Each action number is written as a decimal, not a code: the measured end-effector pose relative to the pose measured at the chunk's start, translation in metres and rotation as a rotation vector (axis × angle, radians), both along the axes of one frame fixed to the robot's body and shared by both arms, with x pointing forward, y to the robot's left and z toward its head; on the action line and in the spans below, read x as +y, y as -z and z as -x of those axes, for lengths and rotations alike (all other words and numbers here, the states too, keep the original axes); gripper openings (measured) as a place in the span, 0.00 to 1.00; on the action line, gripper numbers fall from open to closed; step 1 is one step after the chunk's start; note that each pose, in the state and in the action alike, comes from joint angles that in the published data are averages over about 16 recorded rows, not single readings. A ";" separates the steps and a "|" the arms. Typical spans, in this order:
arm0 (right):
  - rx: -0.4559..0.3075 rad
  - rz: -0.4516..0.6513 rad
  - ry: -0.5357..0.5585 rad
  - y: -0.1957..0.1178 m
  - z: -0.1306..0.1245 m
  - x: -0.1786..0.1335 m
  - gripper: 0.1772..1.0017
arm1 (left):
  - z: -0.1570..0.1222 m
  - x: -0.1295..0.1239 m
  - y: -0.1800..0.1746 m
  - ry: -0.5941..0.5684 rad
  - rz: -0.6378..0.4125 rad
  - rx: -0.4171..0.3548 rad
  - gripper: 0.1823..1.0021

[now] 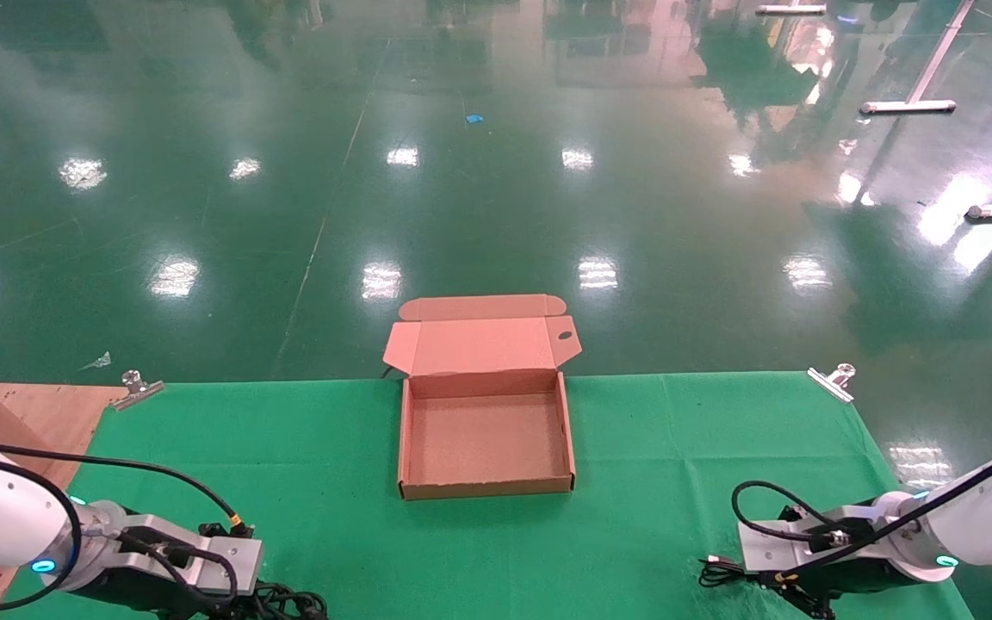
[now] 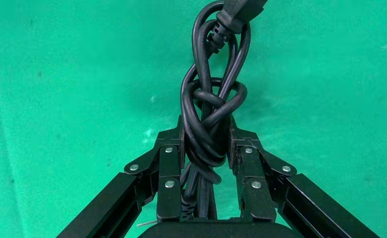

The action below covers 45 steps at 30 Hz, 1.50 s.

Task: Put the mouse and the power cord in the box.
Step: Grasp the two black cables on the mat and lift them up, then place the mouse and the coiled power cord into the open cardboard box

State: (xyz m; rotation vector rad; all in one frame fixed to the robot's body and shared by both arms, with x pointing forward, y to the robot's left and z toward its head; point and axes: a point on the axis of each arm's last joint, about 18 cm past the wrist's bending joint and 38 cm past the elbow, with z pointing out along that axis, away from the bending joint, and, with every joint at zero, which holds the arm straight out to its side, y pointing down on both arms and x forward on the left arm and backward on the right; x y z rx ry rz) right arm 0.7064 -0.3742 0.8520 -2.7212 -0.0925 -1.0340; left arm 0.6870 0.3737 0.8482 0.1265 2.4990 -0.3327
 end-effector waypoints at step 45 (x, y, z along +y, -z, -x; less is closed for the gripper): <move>-0.380 -0.094 -0.351 -0.267 0.015 0.159 0.06 | -0.021 -0.124 -0.263 0.222 0.026 -0.543 0.19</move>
